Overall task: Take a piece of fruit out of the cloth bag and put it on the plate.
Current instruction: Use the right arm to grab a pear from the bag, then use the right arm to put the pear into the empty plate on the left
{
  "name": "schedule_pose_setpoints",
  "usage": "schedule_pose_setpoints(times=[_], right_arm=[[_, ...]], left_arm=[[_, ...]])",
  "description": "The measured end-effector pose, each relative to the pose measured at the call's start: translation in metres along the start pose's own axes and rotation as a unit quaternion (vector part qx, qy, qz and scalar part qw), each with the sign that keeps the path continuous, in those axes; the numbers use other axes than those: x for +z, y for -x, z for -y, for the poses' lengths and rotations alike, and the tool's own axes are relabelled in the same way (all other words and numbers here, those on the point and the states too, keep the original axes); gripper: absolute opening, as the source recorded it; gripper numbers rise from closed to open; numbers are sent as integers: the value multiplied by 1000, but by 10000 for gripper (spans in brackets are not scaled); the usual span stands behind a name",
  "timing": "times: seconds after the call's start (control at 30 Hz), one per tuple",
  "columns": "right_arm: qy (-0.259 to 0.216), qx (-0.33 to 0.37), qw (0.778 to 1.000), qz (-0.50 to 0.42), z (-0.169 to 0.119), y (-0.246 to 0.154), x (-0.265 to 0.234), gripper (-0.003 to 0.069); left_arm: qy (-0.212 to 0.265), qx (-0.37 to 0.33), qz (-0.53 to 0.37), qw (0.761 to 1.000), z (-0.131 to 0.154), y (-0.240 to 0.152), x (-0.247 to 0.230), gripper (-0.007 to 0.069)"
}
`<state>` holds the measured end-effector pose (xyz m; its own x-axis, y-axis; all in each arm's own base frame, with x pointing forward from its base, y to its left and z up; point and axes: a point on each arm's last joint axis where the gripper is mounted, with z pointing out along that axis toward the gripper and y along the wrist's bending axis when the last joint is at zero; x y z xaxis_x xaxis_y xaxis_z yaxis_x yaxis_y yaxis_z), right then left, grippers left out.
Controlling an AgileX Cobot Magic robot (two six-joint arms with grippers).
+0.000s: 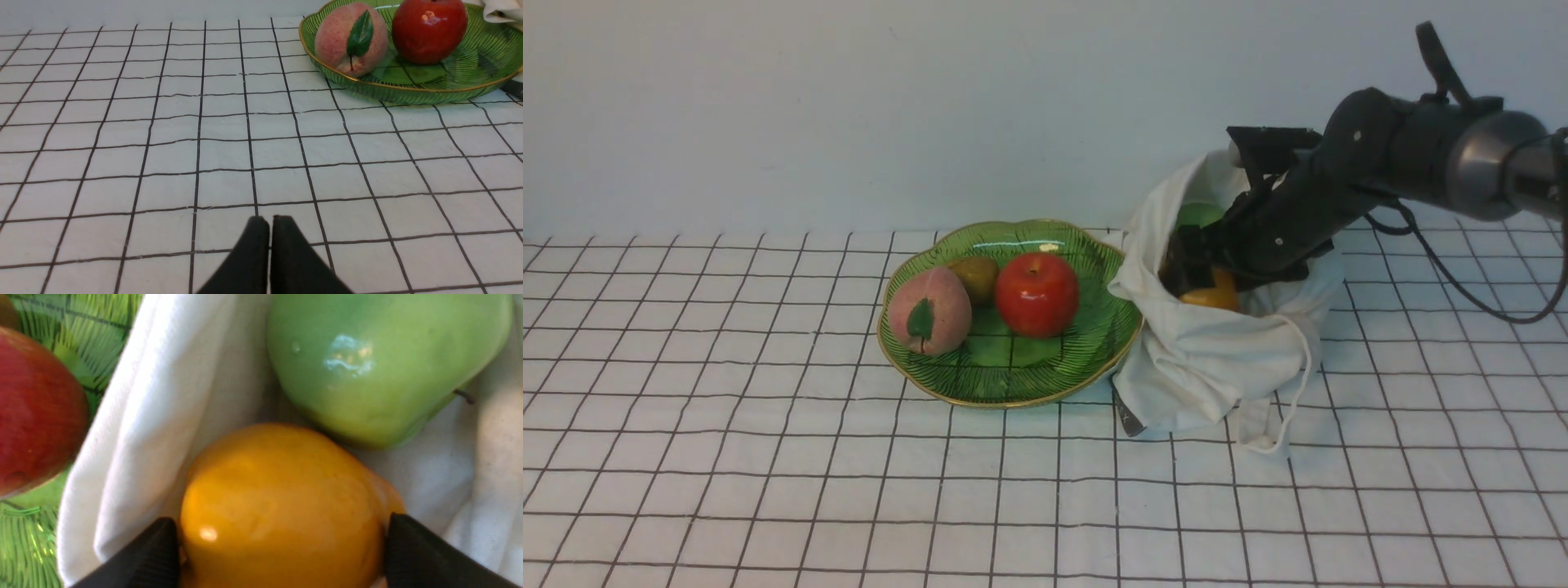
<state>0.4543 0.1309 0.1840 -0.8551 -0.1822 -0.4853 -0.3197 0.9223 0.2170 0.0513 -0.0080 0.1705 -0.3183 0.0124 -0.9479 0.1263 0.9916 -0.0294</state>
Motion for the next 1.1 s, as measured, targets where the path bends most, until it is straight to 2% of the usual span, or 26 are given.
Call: schedule_pose_setpoints(times=[0.2, 0.43, 0.53, 0.67, 0.77, 0.8, 0.83, 0.93, 1.03, 1.1], right_arm=[[-17, -25, 999, -20, 10, 11, -18, 566], [-26, 12, 999, -30, 40, 24, -61, 563], [-16, 19, 999, -30, 40, 30, -88, 561], [50, 6, 999, -7, 16, 36, -117, 561], [110, -7, 994, 6, -9, 39, -118, 558], [114, -10, 993, 6, -11, 39, -118, 558], [146, -19, 989, 4, -29, 40, -110, 558], [178, -36, 983, -14, -56, 36, -90, 558], [195, -54, 978, -42, -85, 27, -55, 558], [197, -59, 977, -46, -94, 24, -44, 558]], left_arm=[[0, 0, 0, 1000, 0, 0, 0, -8], [0, 0, 0, 1000, 0, 0, 0, -8], [0, 0, 0, 1000, 0, 0, 0, -8], [0, 0, 0, 1000, 0, 0, 0, -8], [0, 0, 0, 1000, 0, 0, 0, -8], [0, 0, 0, 1000, 0, 0, 0, -8], [0, 0, 0, 1000, 0, 0, 0, -8], [0, 0, 0, 1000, 0, 0, 0, -8], [0, 0, 0, 1000, 0, 0, 0, -8], [0, 0, 0, 1000, 0, 0, 0, -8]])
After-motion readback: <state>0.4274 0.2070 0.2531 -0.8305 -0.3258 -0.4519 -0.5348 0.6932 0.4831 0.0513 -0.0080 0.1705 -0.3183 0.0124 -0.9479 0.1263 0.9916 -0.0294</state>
